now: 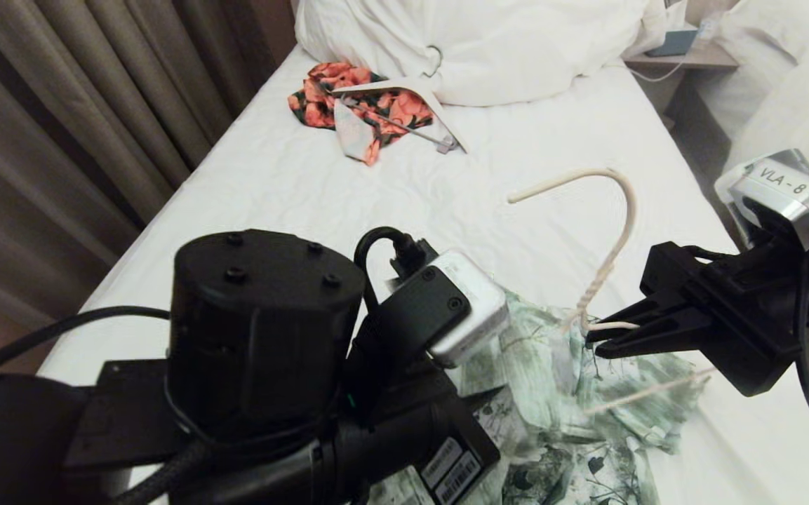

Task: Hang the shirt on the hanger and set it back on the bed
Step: Hook the other side of the shirt onto the hanger

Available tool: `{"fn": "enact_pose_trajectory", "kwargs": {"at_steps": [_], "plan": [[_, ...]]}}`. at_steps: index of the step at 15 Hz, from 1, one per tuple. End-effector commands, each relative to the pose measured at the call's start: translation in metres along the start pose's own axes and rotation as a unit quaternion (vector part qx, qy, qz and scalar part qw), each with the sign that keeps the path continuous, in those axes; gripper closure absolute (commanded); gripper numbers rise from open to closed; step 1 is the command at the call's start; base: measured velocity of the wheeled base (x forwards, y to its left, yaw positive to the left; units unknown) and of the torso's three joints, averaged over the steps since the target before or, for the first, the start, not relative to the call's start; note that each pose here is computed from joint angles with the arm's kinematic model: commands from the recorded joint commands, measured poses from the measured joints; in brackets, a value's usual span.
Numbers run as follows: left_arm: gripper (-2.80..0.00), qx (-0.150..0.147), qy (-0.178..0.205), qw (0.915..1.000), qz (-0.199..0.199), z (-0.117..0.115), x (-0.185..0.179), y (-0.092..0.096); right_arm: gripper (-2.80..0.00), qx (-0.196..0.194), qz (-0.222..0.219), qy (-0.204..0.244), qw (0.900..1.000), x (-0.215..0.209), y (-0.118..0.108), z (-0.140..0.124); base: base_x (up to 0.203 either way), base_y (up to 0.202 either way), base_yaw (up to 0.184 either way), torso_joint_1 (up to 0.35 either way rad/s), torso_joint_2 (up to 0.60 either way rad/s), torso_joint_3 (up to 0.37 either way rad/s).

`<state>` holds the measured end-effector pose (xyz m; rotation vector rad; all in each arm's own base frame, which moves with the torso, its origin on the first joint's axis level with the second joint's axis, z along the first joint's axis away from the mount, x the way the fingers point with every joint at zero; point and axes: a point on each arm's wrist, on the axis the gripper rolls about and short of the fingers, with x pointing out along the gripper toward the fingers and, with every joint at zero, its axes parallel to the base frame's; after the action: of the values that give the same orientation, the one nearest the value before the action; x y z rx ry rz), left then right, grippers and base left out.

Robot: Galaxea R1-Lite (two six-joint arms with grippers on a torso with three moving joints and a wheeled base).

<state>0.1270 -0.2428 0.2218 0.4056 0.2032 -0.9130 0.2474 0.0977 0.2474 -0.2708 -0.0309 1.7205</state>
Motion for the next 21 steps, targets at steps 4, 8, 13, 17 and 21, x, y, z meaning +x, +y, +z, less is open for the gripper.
{"fn": "enact_pose_trajectory", "kwargs": {"at_steps": [4,8,13,17,21], "plan": [[0.0,-0.001,-0.001,1.0,0.003,-0.0003,-0.0001,0.0002,0.0,0.005,0.006,-0.005,1.0,0.0011,0.002,0.0014,0.0,0.0,0.0,0.0,0.0,0.0],[0.0,-0.001,0.0,1.0,0.005,-0.0005,0.0001,0.0014,0.0,-0.008,0.003,-0.009,1.0,0.0023,-0.0001,0.0019,0.0,0.0,0.0,0.0,0.0,0.0],[0.0,-0.001,0.003,1.0,0.005,-0.002,0.0012,0.0013,0.0,0.0,0.006,-0.012,1.0,0.0035,-0.0007,0.0006,0.0,0.0,0.0,0.0,0.0,0.0],[0.0,-0.002,0.004,1.0,0.006,-0.0031,0.0009,0.0016,-2.8,0.003,0.002,-0.009,1.0,0.0029,-0.0005,0.0003,0.0,0.0,0.0,0.0,0.0,0.0],[0.0,-0.003,0.007,0.9999,0.012,-0.0055,-0.0006,0.0045,-2.8,-0.015,-0.003,-0.009,1.0,0.0042,-0.0028,-0.001,0.0,0.0,0.0,0.0,0.0,0.0]]}}
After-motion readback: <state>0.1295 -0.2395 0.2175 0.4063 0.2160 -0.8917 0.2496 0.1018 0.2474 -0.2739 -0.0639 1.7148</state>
